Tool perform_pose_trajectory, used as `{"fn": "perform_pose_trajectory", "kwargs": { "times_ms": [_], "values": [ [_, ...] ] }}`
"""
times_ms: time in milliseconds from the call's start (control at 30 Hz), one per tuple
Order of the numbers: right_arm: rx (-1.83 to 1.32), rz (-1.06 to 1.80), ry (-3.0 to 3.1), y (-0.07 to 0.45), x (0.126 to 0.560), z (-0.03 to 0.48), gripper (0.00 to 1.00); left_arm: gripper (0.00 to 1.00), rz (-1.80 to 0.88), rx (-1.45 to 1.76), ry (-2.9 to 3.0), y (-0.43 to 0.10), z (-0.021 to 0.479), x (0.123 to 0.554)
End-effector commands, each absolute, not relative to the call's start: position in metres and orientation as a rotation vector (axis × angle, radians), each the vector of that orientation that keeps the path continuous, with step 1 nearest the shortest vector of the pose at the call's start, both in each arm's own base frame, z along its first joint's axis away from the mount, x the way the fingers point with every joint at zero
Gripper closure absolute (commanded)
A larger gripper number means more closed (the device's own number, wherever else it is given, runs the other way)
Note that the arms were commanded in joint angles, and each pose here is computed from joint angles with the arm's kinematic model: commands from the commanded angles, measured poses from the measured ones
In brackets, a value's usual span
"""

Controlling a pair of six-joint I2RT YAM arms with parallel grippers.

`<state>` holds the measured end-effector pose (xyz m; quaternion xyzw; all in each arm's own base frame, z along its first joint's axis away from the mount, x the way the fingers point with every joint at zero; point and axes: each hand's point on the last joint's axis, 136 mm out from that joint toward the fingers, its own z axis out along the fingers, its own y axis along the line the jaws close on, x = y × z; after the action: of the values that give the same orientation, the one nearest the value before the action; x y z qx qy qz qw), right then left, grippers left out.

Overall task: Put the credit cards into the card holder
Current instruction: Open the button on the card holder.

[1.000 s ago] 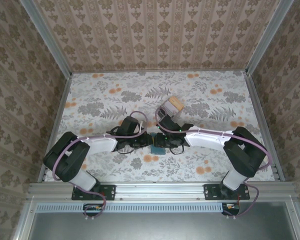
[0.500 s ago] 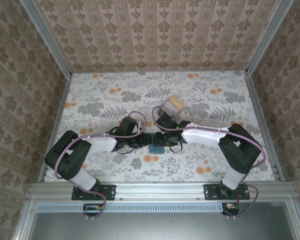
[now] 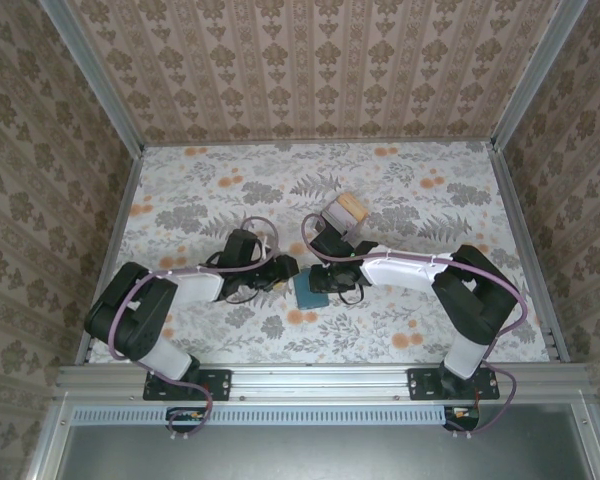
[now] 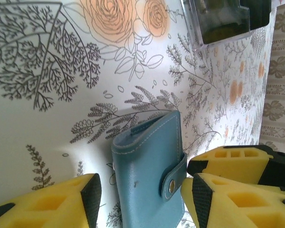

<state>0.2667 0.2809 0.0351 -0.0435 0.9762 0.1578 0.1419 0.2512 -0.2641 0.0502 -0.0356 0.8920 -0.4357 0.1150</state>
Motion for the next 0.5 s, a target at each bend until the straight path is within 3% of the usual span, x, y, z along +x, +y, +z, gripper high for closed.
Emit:
{"fn": "perform_pose_trajectory", "kwargs": {
  "times_ms": [0, 300, 467],
  "values": [
    [-0.112, 0.438, 2.834, 0.279, 0.267, 0.031, 0.67, 0.43, -1.301, -0.054, 2.603, -0.27, 0.056, 0.257],
    [-0.096, 0.451, 2.832, 0.28, 0.268, 0.032, 0.67, 0.52, -1.318, -0.045, 2.638, -0.277, 0.044, 0.258],
    [-0.107, 0.447, 2.826, 0.28, 0.269, 0.037, 0.66, 0.64, -1.337, -0.03, 2.644, -0.283, 0.042, 0.26]
  ]
}}
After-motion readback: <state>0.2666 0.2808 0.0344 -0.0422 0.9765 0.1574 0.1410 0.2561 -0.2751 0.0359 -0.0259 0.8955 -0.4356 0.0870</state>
